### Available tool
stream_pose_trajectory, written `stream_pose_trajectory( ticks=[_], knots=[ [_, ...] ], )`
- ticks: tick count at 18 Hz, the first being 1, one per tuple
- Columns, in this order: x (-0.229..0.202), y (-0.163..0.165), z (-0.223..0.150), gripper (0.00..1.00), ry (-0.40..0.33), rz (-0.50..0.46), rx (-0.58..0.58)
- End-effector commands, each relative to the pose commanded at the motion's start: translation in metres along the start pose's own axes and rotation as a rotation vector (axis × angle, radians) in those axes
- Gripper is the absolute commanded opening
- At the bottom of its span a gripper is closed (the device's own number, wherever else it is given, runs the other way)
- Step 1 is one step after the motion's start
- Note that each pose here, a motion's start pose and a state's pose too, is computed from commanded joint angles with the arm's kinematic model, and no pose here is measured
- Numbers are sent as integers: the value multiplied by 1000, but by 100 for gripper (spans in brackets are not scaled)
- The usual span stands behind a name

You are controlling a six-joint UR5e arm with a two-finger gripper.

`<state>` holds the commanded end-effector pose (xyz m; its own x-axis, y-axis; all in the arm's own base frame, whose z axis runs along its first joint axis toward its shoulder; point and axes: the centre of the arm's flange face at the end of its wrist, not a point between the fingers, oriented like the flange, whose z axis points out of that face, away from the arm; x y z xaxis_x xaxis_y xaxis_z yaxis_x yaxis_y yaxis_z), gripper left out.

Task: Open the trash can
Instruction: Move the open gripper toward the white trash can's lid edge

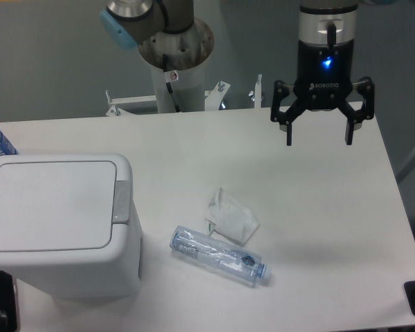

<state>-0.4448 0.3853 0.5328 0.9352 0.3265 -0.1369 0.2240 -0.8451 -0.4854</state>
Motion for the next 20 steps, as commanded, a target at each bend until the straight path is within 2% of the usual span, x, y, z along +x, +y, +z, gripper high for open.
stream_pose_trajectory(
  ticks=[11, 15, 20],
  knots=[
    [12, -7, 8, 100, 23, 15, 1],
    [32, -20, 29, 100, 62, -83, -14],
    [72, -44, 40, 100, 104, -113, -15]
  ],
)
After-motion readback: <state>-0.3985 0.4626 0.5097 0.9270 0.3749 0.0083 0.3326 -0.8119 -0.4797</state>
